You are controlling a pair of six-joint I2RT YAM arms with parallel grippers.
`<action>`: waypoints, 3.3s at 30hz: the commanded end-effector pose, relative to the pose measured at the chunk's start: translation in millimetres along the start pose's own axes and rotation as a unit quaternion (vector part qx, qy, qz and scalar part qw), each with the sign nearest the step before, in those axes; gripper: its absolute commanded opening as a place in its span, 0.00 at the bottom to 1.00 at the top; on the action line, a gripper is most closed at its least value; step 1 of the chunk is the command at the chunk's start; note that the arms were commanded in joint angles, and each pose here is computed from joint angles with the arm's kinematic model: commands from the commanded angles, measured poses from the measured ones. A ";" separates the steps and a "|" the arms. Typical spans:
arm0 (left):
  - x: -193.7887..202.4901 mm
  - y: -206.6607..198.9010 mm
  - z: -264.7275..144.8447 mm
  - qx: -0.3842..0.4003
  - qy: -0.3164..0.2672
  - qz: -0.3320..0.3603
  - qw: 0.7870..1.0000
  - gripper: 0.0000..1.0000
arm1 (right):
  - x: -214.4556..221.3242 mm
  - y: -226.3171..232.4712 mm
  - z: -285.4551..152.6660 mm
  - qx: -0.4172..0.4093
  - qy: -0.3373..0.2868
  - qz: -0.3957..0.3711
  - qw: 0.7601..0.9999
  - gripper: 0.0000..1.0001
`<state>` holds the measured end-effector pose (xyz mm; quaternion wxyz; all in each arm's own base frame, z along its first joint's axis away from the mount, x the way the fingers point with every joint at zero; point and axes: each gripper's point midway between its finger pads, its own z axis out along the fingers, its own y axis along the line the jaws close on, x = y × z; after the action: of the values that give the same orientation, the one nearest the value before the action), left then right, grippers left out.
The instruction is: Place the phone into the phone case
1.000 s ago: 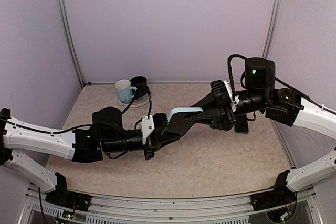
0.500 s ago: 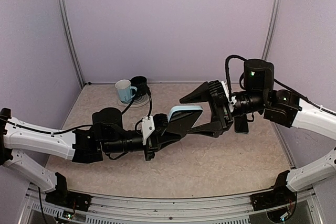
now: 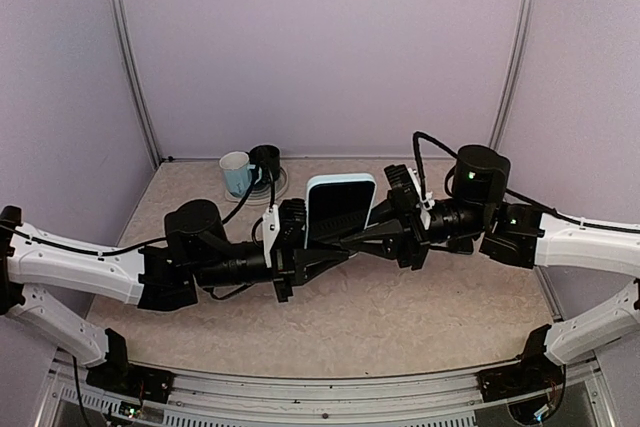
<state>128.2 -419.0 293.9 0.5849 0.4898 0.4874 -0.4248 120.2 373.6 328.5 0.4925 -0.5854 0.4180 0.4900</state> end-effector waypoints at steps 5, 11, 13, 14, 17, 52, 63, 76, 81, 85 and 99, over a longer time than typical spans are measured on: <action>-14.9 9.8 -1.1 -0.032 -0.028 -0.032 0.999 0.72 | -21.8 -37.8 -9.5 0.088 -0.023 0.096 0.991 0.00; 24.4 69.8 -31.3 -0.214 0.037 -0.096 0.971 0.99 | 45.6 -125.9 -56.0 0.264 0.057 0.304 0.914 0.00; 40.7 90.6 -45.9 -0.275 0.063 -0.128 0.951 0.99 | 88.1 -145.0 -72.1 0.308 0.092 0.358 0.877 0.00; 48.9 100.1 -54.6 -0.304 0.072 -0.147 0.938 0.99 | 107.3 -152.7 -77.9 0.318 0.104 0.379 0.863 0.00; 71.1 120.8 -76.5 -0.360 0.092 -0.182 0.910 0.99 | 156.1 -167.4 -83.6 0.312 0.132 0.434 0.835 0.00; 132.6 174.5 -148.9 -0.485 0.153 -0.247 0.825 0.99 | 254.3 -239.4 -97.1 0.423 0.340 0.395 0.741 0.50; 144.7 200.2 -189.6 -0.535 0.137 -0.288 0.782 0.99 | 302.0 -261.3 43.2 0.324 0.364 0.325 0.810 0.64; 145.1 205.4 -211.2 -0.554 0.133 -0.278 0.773 0.99 | 356.6 -207.5 75.4 0.307 0.439 0.278 0.798 0.48; 150.7 207.9 -213.9 -0.561 0.146 -0.277 0.766 0.99 | 348.0 -207.5 70.2 0.330 0.451 0.271 0.784 0.45; 151.5 207.8 -212.4 -0.558 0.149 -0.273 0.770 0.99 | 329.5 -211.6 79.2 0.326 0.431 0.282 0.793 0.46; 158.2 215.9 -225.8 -0.578 0.160 -0.273 0.752 0.99 | 302.0 -209.1 101.4 0.314 0.396 0.288 0.814 0.45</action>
<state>327.0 -171.9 165.5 0.5322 -0.0340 0.8351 -0.1352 374.6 500.4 92.8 0.3145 -0.3939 0.8469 0.1694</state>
